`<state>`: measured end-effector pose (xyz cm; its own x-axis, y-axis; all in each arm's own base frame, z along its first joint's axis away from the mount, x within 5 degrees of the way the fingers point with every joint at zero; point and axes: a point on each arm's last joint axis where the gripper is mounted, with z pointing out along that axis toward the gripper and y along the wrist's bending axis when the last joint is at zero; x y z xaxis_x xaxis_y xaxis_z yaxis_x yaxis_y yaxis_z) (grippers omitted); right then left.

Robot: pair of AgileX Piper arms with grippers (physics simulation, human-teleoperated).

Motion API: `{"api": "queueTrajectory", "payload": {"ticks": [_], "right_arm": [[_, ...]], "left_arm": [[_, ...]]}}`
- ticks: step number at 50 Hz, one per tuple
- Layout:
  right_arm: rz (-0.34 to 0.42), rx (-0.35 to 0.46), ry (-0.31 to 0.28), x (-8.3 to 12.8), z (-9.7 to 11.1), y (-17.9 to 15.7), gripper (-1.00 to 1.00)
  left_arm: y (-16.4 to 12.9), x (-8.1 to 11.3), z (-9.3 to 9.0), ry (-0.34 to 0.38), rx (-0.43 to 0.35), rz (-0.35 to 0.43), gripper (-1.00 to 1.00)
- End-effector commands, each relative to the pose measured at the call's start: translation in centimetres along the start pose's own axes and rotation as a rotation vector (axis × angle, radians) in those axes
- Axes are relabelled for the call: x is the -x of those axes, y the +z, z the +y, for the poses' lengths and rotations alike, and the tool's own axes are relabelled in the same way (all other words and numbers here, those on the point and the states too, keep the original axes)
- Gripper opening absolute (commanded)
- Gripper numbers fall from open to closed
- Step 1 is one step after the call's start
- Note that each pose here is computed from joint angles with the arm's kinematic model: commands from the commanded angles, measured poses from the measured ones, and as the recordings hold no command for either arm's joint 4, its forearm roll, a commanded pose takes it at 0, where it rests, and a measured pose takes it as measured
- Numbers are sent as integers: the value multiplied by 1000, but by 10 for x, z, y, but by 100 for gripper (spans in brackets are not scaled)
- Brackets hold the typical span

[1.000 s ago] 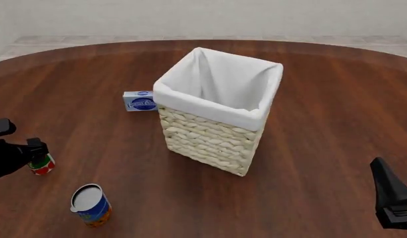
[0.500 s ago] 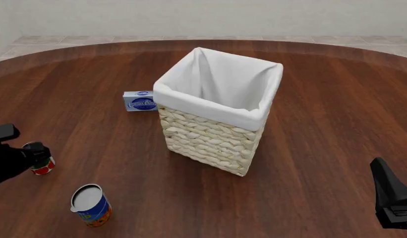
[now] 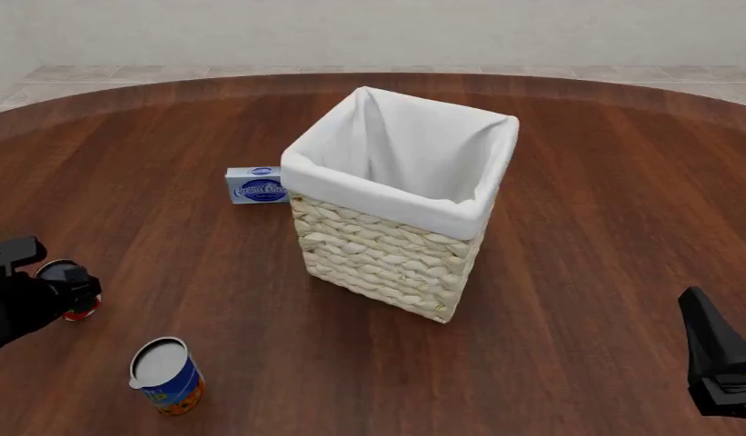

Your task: Pick up the tomato sauce, and put it in the basket.

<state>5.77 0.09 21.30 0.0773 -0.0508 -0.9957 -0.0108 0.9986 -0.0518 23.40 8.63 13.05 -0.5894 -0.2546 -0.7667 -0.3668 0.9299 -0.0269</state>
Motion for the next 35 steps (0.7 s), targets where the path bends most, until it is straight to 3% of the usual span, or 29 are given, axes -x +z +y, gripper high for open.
{"api": "queueTrajectory", "payload": {"ticks": [1, 6, 7, 26, 35], "right_arm": [[0, -2, 0, 0, 0, -1, 100], [0, -2, 0, 0, 0, -1, 100], [0, -2, 0, 0, 0, -1, 100], [-3, -3, -1, 0, 0, -1, 100], [-6, -7, 0, 0, 0, -1, 100]], "left_arm": [[6, -4, -2, -3, -6, 6, 100], [4, -2, -6, -3, -19, -1, 100], [4, -2, -6, -5, -19, -3, -100], [-3, 8, -7, 5, -21, -30, -100], [-15, 25, -12, 23, -38, -65, -100]]}}
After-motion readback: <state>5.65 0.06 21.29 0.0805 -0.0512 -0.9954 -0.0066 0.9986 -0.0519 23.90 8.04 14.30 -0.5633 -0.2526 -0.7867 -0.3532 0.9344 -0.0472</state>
